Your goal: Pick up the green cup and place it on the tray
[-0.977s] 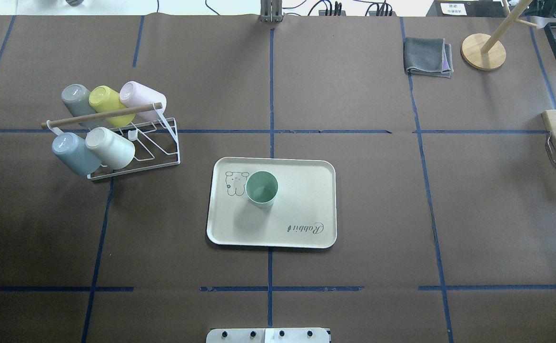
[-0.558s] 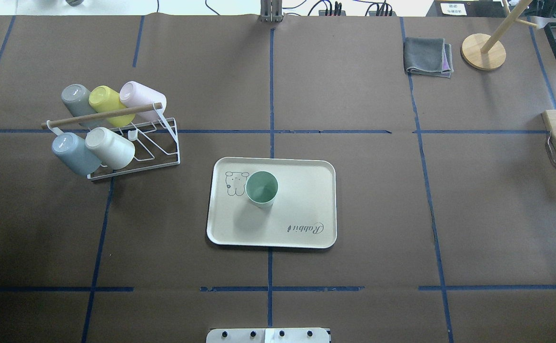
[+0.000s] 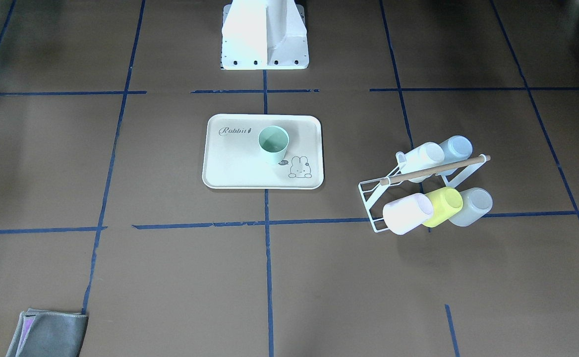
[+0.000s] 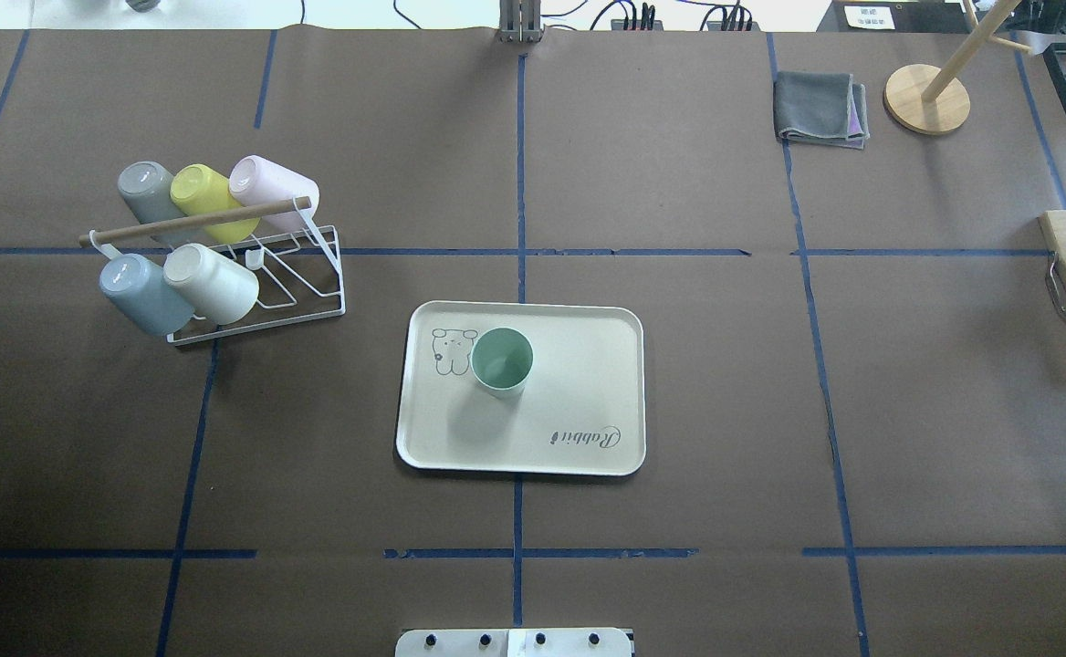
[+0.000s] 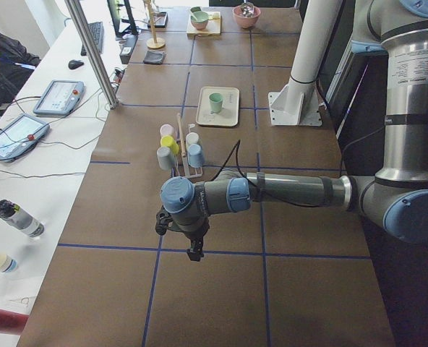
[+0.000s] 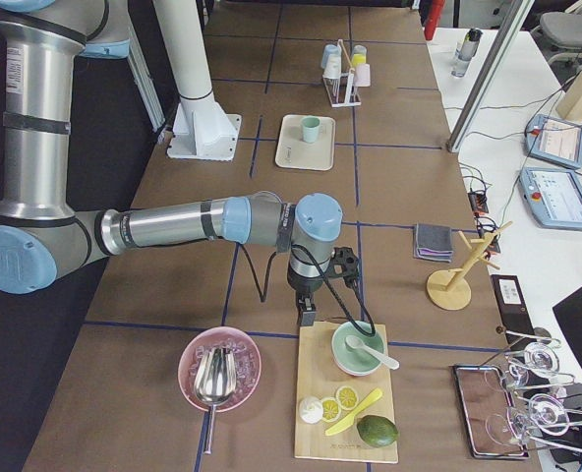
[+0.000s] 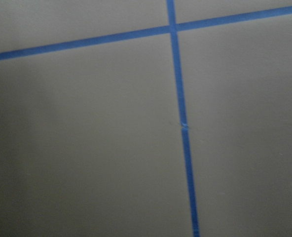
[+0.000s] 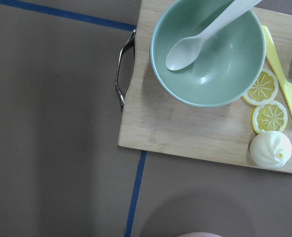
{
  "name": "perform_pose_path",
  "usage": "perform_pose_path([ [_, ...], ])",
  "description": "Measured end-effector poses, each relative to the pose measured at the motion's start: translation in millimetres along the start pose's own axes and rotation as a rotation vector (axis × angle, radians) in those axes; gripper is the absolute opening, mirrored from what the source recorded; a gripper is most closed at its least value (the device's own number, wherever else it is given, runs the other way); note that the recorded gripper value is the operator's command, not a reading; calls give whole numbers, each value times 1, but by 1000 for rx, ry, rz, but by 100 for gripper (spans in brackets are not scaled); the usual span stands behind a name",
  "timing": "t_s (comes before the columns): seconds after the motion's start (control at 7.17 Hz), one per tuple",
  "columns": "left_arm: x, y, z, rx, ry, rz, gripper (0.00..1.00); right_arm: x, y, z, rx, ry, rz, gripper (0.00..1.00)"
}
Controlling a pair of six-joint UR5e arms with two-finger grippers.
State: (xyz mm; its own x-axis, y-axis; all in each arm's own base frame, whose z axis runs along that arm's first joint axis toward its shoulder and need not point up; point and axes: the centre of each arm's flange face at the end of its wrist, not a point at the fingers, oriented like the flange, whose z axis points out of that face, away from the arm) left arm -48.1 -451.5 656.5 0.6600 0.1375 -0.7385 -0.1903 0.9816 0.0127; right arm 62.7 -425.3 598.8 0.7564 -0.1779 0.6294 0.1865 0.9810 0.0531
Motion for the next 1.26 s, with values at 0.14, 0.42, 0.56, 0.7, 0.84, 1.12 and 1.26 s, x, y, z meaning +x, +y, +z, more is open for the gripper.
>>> perform_pose_path([
  [0.14,1,0,0,0,1,2,100,0,0,-1,1,0,2,100],
  [0.42,1,0,0,0,0,6,100,-1,0,-1,2,0,3,100],
  [0.56,1,0,0,0,0,8,100,-1,0,-1,1,0,3,100],
  [0.7,2,-1,-1,1,-1,11,100,0,0,0,0,-1,3,100],
  [0.84,2,-1,-1,1,-1,12,100,0,0,0,0,-1,3,100],
  [1.12,2,-1,0,0,0,11,100,1,0,1,-2,-2,4,100],
  [1.26,2,-1,0,1,0,12,100,1,0,1,-2,-2,5,100],
])
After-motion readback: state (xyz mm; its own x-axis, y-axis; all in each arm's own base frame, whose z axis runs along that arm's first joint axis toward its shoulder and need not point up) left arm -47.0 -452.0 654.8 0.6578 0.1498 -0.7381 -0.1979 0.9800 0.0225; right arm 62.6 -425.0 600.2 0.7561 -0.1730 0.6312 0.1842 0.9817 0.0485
